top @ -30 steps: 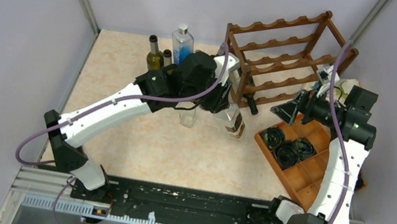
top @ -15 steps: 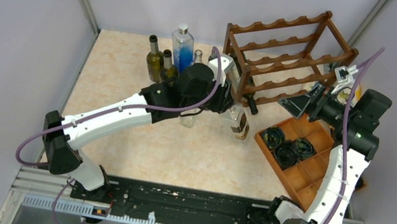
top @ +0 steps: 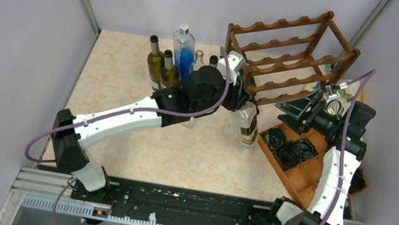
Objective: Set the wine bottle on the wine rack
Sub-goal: Pick up the wine bottle from the center of the board.
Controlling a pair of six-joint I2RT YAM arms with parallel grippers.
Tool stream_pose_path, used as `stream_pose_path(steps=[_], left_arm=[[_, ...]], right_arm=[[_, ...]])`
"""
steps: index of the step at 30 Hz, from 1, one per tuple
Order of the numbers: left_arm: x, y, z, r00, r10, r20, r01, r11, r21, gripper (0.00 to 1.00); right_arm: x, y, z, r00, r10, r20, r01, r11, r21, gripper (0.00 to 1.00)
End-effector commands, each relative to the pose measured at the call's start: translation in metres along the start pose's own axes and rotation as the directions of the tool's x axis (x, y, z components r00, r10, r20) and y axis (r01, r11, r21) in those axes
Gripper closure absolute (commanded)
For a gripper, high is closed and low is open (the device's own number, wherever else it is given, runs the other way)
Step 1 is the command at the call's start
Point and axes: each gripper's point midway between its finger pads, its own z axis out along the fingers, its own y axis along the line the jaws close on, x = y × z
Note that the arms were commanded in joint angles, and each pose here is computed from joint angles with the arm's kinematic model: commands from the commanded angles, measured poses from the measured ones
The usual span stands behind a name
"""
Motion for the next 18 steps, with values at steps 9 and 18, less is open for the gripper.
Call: stream_pose_path(steps=[9,18], left_arm=[[-0.076,-0.04,-0.003,0.98,-0.081,0.181,0.053,0.987,0.154,1.0],[-0.077,-0.055,-0.003,0.979,-0.131,0.159,0.091,0.967,0.236,1.0]], right_arm=[[0.041,-0.012,-0.017,0.431,-0.9,-0.065,0.889,0.435,-0.143,0.02],[0.044,-0.032,0.021,0.216,-0.973,-0.088,0.96,0.228,-0.164,0.02]])
